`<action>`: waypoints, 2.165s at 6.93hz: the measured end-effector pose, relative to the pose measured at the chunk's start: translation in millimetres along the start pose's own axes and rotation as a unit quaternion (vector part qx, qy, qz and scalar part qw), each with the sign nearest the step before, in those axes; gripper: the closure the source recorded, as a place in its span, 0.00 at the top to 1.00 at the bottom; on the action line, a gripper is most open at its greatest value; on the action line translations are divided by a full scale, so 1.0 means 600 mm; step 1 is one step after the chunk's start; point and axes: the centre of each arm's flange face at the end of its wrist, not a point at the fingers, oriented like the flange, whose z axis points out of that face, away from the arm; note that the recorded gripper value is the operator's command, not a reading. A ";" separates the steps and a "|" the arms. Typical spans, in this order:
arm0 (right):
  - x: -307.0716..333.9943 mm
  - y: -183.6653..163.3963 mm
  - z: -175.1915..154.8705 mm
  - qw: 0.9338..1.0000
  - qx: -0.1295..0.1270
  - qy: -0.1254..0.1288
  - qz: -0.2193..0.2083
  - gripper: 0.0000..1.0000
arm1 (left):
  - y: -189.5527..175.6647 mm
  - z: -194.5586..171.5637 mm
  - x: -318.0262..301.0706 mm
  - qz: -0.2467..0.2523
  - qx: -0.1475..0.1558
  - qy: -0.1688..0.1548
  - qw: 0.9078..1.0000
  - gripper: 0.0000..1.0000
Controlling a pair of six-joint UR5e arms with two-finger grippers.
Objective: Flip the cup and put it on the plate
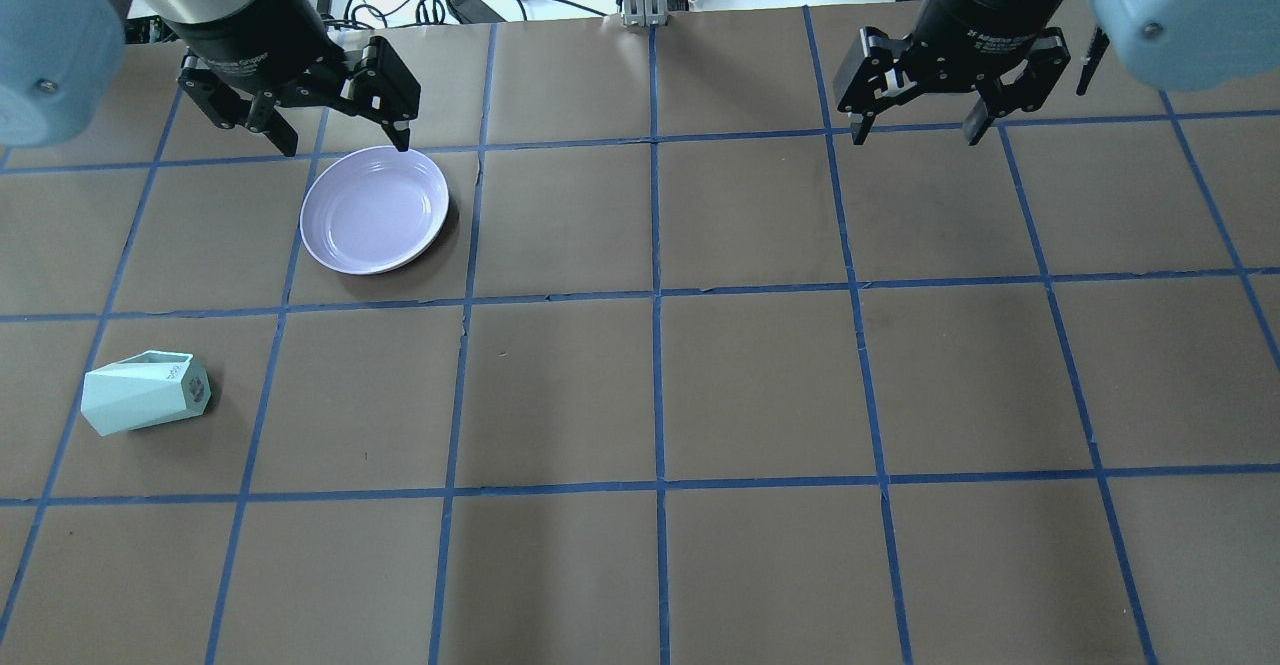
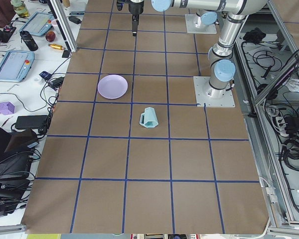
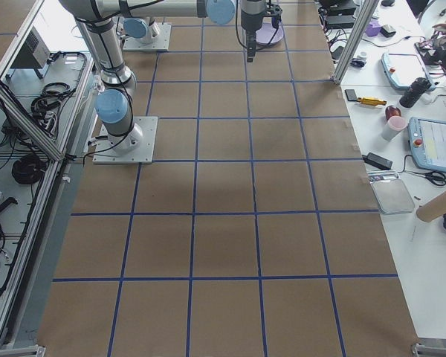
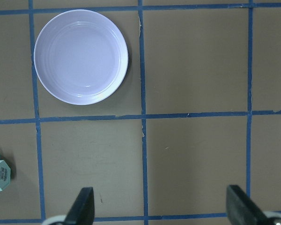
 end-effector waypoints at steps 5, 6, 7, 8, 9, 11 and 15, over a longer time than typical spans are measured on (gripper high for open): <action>0.000 0.000 0.000 1.000 0.000 -0.001 0.000 1.00 | -0.001 0.001 -0.001 0.001 -0.001 0.000 1.000 1.00; 0.000 0.000 0.000 1.000 0.000 -0.001 0.000 1.00 | -0.001 -0.001 -0.001 0.001 0.000 0.000 1.000 1.00; 0.000 0.000 0.000 1.000 0.000 -0.001 0.000 1.00 | -0.002 -0.002 -0.001 0.002 0.001 0.000 1.000 1.00; 0.000 0.000 0.000 1.000 0.000 -0.001 0.000 1.00 | -0.002 -0.003 -0.001 0.002 0.001 0.000 1.000 1.00; 0.000 0.000 0.000 1.000 0.000 0.000 0.000 1.00 | -0.002 -0.004 -0.001 0.002 0.002 -0.001 1.000 1.00; 0.000 0.000 0.000 1.000 0.000 0.000 0.000 1.00 | -0.002 -0.005 -0.001 0.003 0.003 -0.001 1.000 1.00; 0.000 0.000 0.000 1.000 0.000 0.000 0.000 1.00 | -0.006 -0.007 -0.042 -0.008 -0.005 -0.002 1.000 1.00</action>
